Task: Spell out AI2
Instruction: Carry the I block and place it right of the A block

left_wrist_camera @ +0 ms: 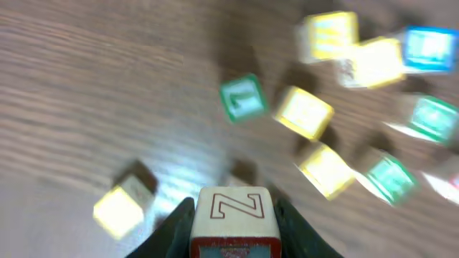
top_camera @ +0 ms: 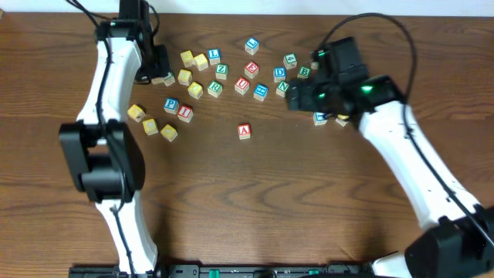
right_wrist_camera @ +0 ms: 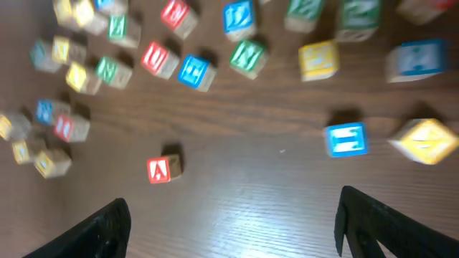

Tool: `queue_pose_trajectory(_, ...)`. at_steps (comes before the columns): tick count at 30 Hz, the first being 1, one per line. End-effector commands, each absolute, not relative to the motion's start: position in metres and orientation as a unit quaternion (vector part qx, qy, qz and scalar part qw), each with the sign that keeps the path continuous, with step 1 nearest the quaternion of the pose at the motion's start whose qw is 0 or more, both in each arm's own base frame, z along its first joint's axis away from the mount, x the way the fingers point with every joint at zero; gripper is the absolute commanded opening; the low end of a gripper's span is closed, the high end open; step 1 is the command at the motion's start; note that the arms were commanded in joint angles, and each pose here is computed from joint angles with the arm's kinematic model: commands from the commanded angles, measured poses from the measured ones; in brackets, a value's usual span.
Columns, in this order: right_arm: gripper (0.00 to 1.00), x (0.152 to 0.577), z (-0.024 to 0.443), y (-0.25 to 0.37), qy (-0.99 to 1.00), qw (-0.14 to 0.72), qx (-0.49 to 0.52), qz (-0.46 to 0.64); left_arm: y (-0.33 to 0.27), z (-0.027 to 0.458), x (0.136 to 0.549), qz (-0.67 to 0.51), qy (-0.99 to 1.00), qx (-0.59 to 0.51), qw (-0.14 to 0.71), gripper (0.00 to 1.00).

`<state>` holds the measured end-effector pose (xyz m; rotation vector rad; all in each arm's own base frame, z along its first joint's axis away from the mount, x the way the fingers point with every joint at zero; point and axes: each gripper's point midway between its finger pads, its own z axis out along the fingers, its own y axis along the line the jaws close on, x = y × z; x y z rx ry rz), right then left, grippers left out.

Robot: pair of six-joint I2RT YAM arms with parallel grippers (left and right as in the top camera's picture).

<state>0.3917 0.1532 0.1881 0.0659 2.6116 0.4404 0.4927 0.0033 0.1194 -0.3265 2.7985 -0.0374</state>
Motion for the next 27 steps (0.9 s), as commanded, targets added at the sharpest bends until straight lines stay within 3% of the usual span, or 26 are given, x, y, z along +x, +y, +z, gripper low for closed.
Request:
queue_pose_trajectory(1, 0.88, 0.393, 0.233, 0.109, 0.938, 0.295, 0.070, 0.168, -0.033, 0.155, 0.477, -0.022, 0.981, -0.082, 0.176, 0.24)
queue_pose_trajectory(11, 0.88, 0.374, 0.225, 0.012, 0.940, 0.260, 0.188, 0.120, -0.135, 0.139, 0.420, -0.027, 0.994, -0.002, 0.102, 0.24)
queue_pose_trajectory(27, 0.88, 0.365, 0.217, 0.004, 0.944, 0.239, 0.197, 0.113, -0.231, 0.065, 0.374, -0.041, 0.995, 0.030, 0.082, 0.25)
